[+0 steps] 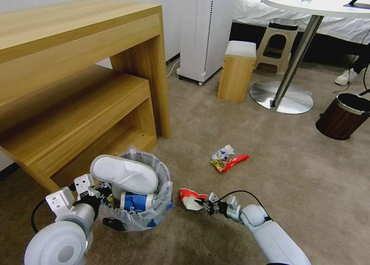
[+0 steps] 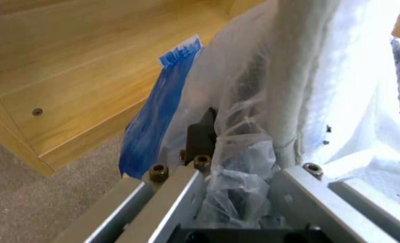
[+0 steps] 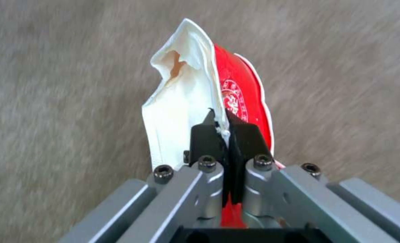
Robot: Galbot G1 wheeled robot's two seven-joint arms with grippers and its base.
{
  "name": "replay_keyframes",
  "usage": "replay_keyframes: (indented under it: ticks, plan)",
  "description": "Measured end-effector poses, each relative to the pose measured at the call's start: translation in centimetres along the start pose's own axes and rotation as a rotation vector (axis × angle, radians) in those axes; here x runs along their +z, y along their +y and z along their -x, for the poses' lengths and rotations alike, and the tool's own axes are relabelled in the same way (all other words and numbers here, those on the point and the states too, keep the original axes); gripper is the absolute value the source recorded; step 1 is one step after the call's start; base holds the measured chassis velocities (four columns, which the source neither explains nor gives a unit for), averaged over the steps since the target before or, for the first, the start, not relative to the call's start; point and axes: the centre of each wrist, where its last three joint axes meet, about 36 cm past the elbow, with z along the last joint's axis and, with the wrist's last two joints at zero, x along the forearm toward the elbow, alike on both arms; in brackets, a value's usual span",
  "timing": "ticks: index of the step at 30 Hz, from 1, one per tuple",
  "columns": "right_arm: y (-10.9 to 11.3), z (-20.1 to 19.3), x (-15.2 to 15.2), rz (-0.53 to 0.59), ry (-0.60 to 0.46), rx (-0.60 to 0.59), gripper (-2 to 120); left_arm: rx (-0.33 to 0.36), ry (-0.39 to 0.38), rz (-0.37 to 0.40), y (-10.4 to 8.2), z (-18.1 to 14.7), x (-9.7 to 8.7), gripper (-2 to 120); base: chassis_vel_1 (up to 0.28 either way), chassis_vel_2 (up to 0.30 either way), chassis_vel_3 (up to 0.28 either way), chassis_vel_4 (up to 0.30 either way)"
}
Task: Pick up the trash bin and place the garbage on the floor into it.
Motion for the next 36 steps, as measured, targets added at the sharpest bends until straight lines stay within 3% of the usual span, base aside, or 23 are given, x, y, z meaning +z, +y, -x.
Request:
replay_keyframes:
  ticks: [5, 8, 11, 12, 15, 17, 19, 24, 26, 36]
  plan:
    - [-0.2, -1.6, -2.4, -0.023, -0.087, 0.035, 0, 0.001, 0.0, -0.002, 0.0, 0.1, 0.0, 1, 0.0, 0.0, 0.0, 0.0]
    - [-0.6, -3.1, -5.0, -0.066, -0.176, 0.054, 0, 0.002, 0.002, -0.002, 0.0, 0.2, 0.0, 1, 0.0, 0.0, 0.0, 0.0]
    - [-1.2, -6.1, -8.8, -0.106, -0.35, 0.042, 0, 0.011, 0.009, -0.003, -0.1, 0.2, 0.1, 1, 0.0, 0.0, 0.0, 0.0]
    - [-1.2, -6.1, -8.8, -0.106, -0.35, 0.042, 0, 0.011, 0.009, -0.003, -0.1, 0.2, 0.1, 1, 0.0, 0.0, 0.0, 0.0]
    - [-1.0, -8.5, -14.0, -0.11, -0.582, -0.047, 0, 0.022, 0.028, -0.002, -0.4, 0.2, 0.6, 1, 0.0, 0.0, 0.0, 0.0]
    - [-0.9, -8.8, -14.7, -0.113, -0.616, -0.07, 0, 0.025, 0.033, -0.003, -0.5, 0.2, 0.7, 1, 0.0, 0.0, 0.0, 0.0]
    - [-0.1, -9.8, -17.7, -0.118, -0.741, -0.182, 0, 0.037, 0.05, -0.006, -0.8, 0.2, 1.2, 1, 0.0, 0.0, 0.0, 0.0]
    - [1.0, -9.7, -19.1, -0.115, -0.809, -0.299, 0, 0.054, 0.072, -0.008, -1.3, 0.1, 1.8, 1, 0.0, 0.0, 0.0, 0.0]
    - [1.8, -9.1, -19.1, -0.116, -0.819, -0.399, 0, 0.074, 0.091, -0.009, -1.8, -0.1, 2.3, 1, 0.0, 0.0, 0.0, 0.0]
    - [2.0, -6.8, -17.1, -0.134, -0.729, -0.517, 0, 0.116, 0.098, -0.005, -2.8, -1.6, 2.5, 1, 0.0, 0.0, 0.0, 0.0]
